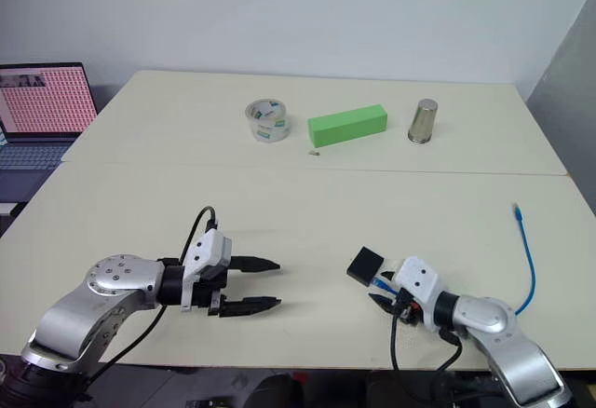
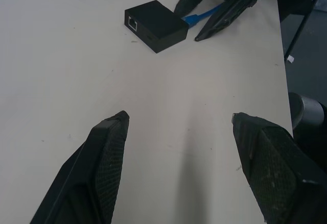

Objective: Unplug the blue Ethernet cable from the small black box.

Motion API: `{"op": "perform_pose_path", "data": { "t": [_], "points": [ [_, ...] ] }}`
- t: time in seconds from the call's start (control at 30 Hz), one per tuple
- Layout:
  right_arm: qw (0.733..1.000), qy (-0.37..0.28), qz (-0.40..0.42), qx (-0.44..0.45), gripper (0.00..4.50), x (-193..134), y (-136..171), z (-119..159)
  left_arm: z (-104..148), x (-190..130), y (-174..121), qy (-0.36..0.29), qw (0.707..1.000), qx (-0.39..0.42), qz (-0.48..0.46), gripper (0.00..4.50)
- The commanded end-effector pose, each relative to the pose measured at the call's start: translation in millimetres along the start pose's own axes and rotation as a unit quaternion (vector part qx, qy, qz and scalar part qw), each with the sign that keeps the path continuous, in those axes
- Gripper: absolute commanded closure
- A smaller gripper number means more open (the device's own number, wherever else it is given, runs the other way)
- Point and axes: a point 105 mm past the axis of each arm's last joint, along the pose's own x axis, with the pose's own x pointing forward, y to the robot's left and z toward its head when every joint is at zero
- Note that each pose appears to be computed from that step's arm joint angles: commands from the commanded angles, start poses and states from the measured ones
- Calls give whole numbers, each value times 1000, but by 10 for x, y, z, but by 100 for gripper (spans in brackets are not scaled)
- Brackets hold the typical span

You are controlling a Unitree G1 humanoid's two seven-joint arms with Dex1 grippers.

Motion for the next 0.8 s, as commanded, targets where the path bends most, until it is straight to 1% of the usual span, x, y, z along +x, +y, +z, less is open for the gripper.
{"op": "perform_pose_path", "data": {
  "t": [0.03,0.07,0.1,0.17,0.2,0.27,0.33,0.4,0.47,0.57,0.67,0.73,0.8],
  "points": [
    [999,7,-2,-42,322,-36,-83,67,88,32,120,-28,999,-6,29,106],
    [999,1,-1,-54,341,-35,-97,121,97,43,144,-35,999,-16,34,106],
    [998,-6,0,-69,379,-27,-111,183,102,54,156,-41,998,-26,34,106],
    [993,-17,2,-115,417,-2,-139,306,123,79,179,-55,997,-50,32,106],
    [990,-21,3,-140,425,12,-153,363,138,92,191,-64,995,-65,31,106],
    [979,-32,0,-199,425,42,-190,482,175,115,196,-80,992,-94,22,106],
    [963,-42,-3,-267,425,70,-225,600,221,131,191,-97,988,-124,9,106],
    [935,-62,-6,-349,425,104,-250,758,301,153,175,-120,980,-158,-12,106],
    [905,-80,3,-417,425,133,-228,860,377,175,163,-138,974,-179,-29,106],
    [886,-96,13,-454,425,153,-200,905,434,190,162,-151,969,-194,-38,106],
    [859,-126,26,-495,425,171,-124,996,464,231,174,-162,963,-212,-46,106],
    [850,-138,33,-508,425,177,-87,1016,473,262,197,-168,960,-218,-43,106],
    [846,-144,37,-511,425,179,-68,1017,485,283,208,-174,959,-222,-42,106]
  ]
}}
